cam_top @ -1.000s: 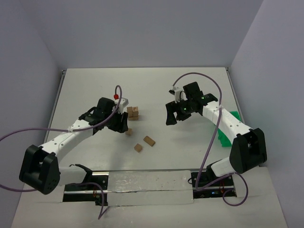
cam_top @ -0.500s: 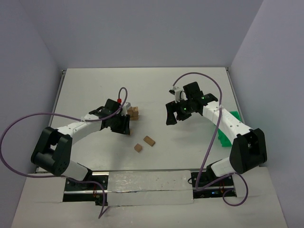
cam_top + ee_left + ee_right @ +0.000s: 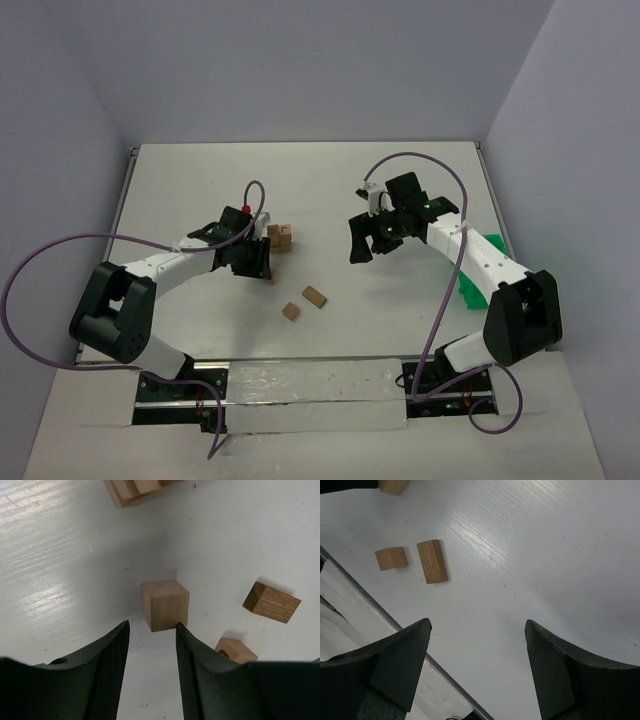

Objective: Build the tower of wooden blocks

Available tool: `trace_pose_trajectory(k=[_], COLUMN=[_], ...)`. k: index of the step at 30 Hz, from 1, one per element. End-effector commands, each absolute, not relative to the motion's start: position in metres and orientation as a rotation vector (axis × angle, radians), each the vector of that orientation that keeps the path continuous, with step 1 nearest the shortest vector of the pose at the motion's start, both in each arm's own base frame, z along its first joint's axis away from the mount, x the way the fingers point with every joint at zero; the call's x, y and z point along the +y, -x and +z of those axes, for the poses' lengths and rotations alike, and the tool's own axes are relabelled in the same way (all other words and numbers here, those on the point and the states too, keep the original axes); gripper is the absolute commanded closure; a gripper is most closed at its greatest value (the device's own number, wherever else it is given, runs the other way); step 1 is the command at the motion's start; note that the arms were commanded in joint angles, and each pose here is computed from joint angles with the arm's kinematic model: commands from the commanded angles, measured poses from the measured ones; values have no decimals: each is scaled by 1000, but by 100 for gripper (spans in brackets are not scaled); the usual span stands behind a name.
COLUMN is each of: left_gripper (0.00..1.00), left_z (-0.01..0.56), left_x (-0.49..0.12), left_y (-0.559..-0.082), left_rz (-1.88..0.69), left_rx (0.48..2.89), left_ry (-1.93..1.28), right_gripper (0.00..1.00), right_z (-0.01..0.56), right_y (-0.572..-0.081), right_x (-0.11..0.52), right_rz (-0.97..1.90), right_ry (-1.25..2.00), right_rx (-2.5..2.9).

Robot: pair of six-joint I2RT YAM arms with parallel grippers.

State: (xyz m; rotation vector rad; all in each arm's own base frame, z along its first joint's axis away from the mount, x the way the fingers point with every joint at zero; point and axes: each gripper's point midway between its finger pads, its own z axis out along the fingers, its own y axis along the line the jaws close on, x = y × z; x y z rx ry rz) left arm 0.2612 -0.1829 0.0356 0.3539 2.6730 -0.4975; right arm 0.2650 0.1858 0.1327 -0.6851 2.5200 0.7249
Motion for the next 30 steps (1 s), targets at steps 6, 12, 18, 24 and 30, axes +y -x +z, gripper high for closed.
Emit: trace_pose_trajectory(k=[6, 12, 18, 24, 30], left_gripper=[52, 52, 56, 64, 69], left_z=[69, 58, 49, 51, 47], left_x=[-198, -198, -198, -200, -197], left_y=[-290, -290, -288, -282, -274], left_rz=[-572, -561, -581, -609, -606], left_rx=[2508, 2546, 2602, 2597, 2609], left_ry=[-297, -286, -266, -307, -342], right_gripper=[17, 17, 17, 17, 17], right_z=[155, 156, 155, 155, 156], right_y=[-271, -271, -271, -271, -272], right_x=[190, 190, 189, 189, 189], right_rz=[721, 722, 715, 712, 712], right_ry=[709, 708, 710, 713, 712], right_rx=[2438, 2436, 2435, 2435, 2435])
